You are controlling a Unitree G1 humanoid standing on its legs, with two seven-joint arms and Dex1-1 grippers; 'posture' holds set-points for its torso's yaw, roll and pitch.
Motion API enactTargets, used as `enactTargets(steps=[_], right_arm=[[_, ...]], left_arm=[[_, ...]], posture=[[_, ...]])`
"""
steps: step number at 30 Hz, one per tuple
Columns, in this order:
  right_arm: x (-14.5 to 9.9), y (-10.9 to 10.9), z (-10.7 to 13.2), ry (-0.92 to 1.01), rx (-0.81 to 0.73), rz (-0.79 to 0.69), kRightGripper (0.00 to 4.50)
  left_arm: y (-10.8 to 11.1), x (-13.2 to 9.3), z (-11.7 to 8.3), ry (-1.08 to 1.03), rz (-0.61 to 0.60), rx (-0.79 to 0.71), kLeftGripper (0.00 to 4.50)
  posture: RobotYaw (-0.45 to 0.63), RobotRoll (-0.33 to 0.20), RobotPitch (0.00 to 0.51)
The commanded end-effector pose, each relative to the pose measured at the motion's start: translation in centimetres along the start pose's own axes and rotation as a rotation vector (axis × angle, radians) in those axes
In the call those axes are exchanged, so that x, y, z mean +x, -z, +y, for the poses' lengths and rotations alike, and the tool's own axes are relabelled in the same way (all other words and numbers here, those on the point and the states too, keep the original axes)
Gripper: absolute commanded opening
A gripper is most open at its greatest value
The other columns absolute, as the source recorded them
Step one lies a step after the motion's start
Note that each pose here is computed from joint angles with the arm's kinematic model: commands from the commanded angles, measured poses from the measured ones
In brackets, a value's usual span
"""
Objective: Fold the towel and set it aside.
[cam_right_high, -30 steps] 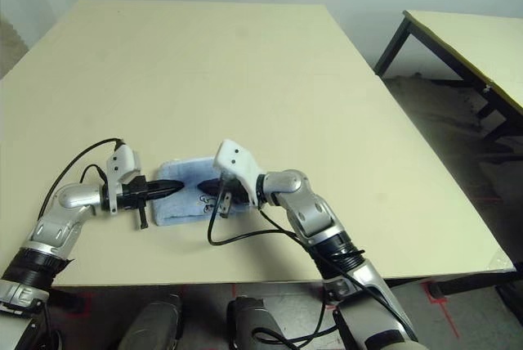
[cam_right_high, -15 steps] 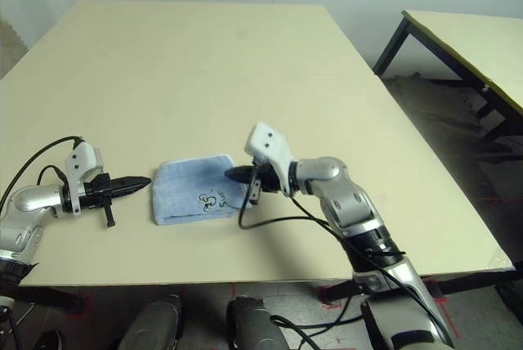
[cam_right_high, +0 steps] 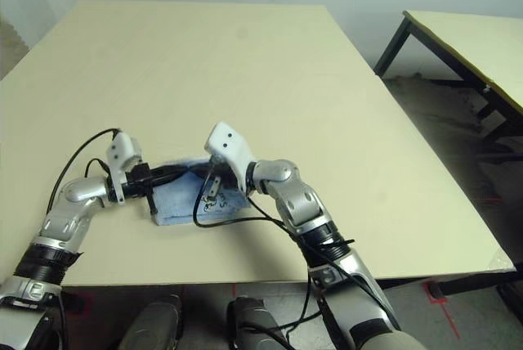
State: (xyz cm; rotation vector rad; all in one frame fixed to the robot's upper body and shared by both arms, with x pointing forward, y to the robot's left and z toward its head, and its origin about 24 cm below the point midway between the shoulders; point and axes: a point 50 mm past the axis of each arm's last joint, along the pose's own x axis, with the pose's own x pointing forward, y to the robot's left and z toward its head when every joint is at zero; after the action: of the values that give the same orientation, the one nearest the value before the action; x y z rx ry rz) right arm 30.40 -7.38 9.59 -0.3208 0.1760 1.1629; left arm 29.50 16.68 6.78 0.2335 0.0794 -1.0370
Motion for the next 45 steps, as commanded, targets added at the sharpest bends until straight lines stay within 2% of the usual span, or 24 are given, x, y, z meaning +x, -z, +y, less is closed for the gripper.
enactTargets(steps=[1, 9, 17, 23, 26, 28, 32, 36, 37, 40, 43, 45], right_arm=[[0.2, 0.9, -0.3, 0.043, 0.006, 0.017, 0.00], [-0.7, 2.4, -1.3, 0.111, 0.003, 0.055, 0.00], [-4.5, 3.4, -2.9, 0.185, 0.014, 0.101, 0.00], [-7.0, 2.9, -3.4, 0.183, 0.025, 0.131, 0.00], [-8.2, 2.3, -3.6, 0.166, 0.028, 0.137, 0.63], [-8.8, 2.0, -3.7, 0.161, 0.033, 0.138, 1.36], [-10.3, 1.7, -4.4, 0.164, 0.136, 0.140, 2.86], [-11.4, 2.6, -4.4, 0.162, 0.287, 0.248, 4.39], [-11.6, 3.0, -4.3, 0.168, 0.297, 0.305, 4.50], [-12.2, 3.6, -4.1, 0.167, 0.300, 0.448, 4.50], [-12.5, 3.4, -3.9, 0.126, 0.363, 0.464, 4.50], [-12.8, 3.0, -4.4, 0.137, 0.449, 0.425, 4.50]], left_arm=[[1.0, -0.1, 0.0, -0.015, 0.033, 0.000, 0.03], [1.8, -1.6, 0.8, -0.087, 0.053, -0.013, 0.03], [2.3, -4.9, 1.6, -0.150, 0.085, -0.018, 0.03], [1.7, -7.6, 2.2, -0.168, 0.091, 0.004, 0.03], [1.0, -8.4, 2.0, -0.146, 0.041, -0.005, 0.65], [0.7, -8.8, 1.9, -0.139, 0.023, -0.001, 1.33], [-0.4, -10.1, 1.8, -0.088, -0.022, 0.046, 2.73], [-1.2, -11.4, 1.9, -0.039, -0.055, 0.066, 4.12], [-1.4, -11.7, 2.0, -0.023, -0.063, 0.068, 4.47], [-1.9, -12.3, 2.1, 0.010, -0.074, 0.068, 4.47], [-2.1, -12.9, 2.3, 0.026, -0.062, 0.074, 4.47], [-2.2, -13.3, 2.7, 0.016, -0.054, 0.085, 4.47]], posture=[[0.06, 0.000, 0.077], [0.07, 0.000, 0.078], [0.07, 0.000, 0.077], [0.07, 0.000, 0.075], [0.07, 0.000, 0.074], [0.07, 0.000, 0.073], [0.08, 0.000, 0.071], [0.09, 0.000, 0.071], [0.09, 0.000, 0.071], [0.09, 0.000, 0.068], [0.09, 0.000, 0.068], [0.08, 0.000, 0.067]])
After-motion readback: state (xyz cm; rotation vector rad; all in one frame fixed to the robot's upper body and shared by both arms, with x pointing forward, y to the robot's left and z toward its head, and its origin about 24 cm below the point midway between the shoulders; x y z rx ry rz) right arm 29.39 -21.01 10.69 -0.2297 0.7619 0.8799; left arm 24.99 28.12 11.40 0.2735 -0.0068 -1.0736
